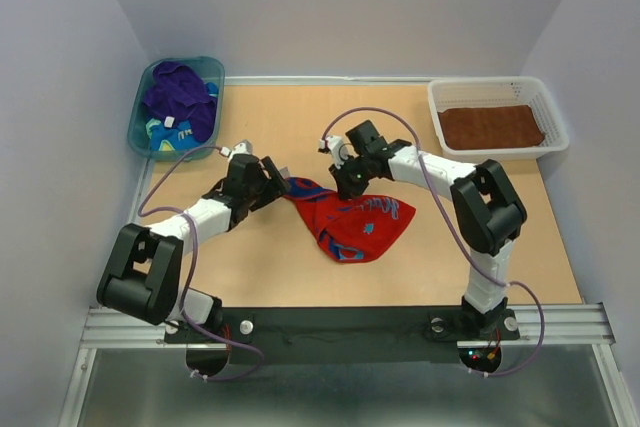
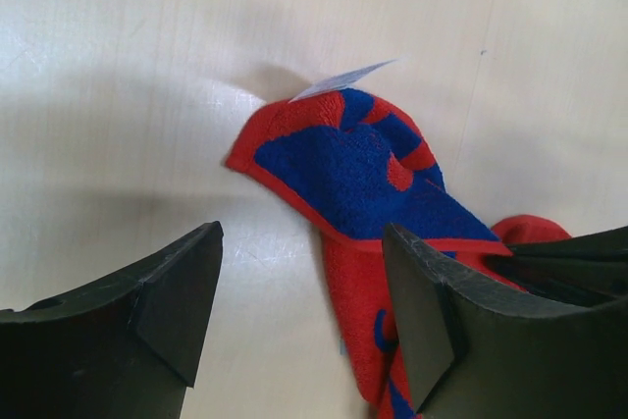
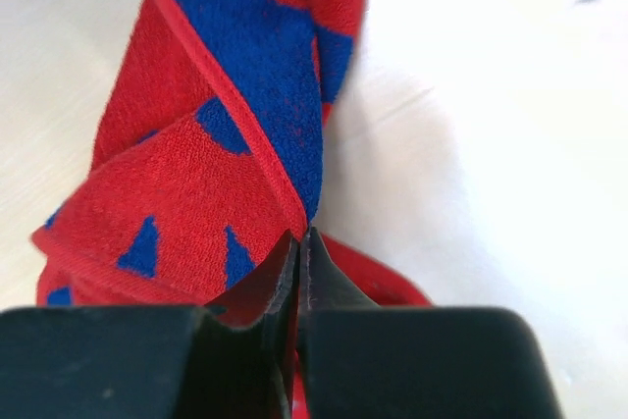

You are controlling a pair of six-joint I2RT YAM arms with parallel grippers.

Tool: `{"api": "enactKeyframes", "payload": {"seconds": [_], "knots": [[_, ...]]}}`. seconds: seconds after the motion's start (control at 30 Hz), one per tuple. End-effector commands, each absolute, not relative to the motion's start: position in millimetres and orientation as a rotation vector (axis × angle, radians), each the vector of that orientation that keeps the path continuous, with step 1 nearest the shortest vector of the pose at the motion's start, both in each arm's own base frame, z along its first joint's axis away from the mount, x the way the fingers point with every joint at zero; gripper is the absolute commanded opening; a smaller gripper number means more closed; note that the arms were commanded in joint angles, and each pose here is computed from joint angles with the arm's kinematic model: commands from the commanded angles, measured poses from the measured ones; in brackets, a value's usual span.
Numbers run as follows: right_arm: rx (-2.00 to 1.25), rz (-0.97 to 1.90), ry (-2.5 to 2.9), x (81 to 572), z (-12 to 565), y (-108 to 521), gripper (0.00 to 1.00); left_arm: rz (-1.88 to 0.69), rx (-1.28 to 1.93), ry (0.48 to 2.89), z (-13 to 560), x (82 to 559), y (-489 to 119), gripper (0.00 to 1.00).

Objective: Fold and stack the towels
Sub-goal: Flatten out the crumpled towel

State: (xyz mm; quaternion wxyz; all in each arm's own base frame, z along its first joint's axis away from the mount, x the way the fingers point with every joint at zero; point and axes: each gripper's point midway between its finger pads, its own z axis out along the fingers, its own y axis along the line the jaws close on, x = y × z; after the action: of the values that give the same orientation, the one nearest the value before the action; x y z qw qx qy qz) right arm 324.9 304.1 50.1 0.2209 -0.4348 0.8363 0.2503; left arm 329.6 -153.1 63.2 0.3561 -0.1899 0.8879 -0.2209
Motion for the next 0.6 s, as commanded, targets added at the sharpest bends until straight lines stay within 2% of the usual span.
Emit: {"api": "enactKeyframes", "payload": {"seconds": [0.0, 0.17, 0.57], "knots": [[-1.114, 0.599, 2.138, 352.1, 123.3, 306.0, 0.00, -0.631, -0.515, 2.235, 80.8, 333.6, -154.1, 0.76], [-1.080, 0.636, 2.114, 338.0, 153.4, 302.1, 0.00, -0.721, -0.545, 2.209, 90.6, 336.0, -163.2, 0.76], [-1.068, 0.627, 2.238, 308.0, 119.4, 287.9, 0.01, -1.006, -0.707, 2.195, 90.8, 335.1, -194.9, 0.77]]}}
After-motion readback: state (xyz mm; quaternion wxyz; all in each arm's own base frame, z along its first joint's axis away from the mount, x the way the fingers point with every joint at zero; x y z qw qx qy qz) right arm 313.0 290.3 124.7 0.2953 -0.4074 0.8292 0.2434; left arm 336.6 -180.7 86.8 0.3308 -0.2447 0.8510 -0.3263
